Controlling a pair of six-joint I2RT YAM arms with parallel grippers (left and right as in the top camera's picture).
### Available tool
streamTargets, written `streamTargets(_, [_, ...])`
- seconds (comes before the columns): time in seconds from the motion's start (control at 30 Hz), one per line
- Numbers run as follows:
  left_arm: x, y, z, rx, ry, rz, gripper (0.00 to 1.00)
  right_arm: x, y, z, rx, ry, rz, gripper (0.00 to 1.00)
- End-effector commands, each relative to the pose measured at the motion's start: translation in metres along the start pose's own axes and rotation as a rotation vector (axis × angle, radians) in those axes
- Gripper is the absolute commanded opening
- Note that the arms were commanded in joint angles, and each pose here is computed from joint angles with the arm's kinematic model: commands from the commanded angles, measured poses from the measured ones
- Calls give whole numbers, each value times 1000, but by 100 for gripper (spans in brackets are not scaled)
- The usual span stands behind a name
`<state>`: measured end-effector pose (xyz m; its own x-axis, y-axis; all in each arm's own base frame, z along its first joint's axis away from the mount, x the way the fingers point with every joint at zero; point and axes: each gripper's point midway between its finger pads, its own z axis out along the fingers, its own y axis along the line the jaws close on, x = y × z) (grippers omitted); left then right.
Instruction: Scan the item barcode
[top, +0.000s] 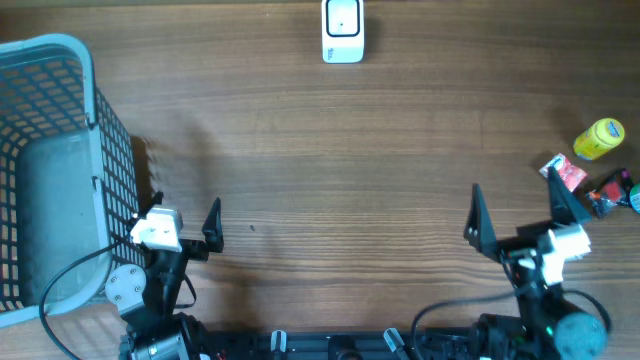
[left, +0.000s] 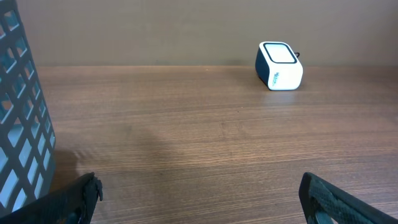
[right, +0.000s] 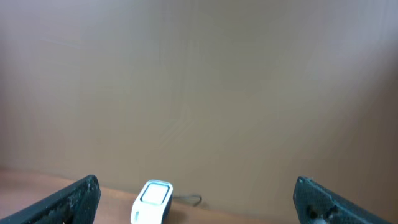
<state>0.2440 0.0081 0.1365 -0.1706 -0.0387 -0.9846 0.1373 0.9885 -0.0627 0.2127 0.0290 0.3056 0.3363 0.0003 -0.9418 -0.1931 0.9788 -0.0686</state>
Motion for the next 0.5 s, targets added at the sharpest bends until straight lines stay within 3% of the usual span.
streamTargets(0.0, [2,-1,0,3,0,-10,100,51,-10,-1,57,34,96,100])
streamTargets(0.17, [2,-1,0,3,0,-10,100,87,-13,-5,90,138,138,100])
streamTargets(0.3, [2,-1,0,3,0,-10,100,131,-11,-15,103,320,187,100])
streamTargets(0.47, [2,-1,0,3,0,-10,100,130,-11,-15,105,314,215,100])
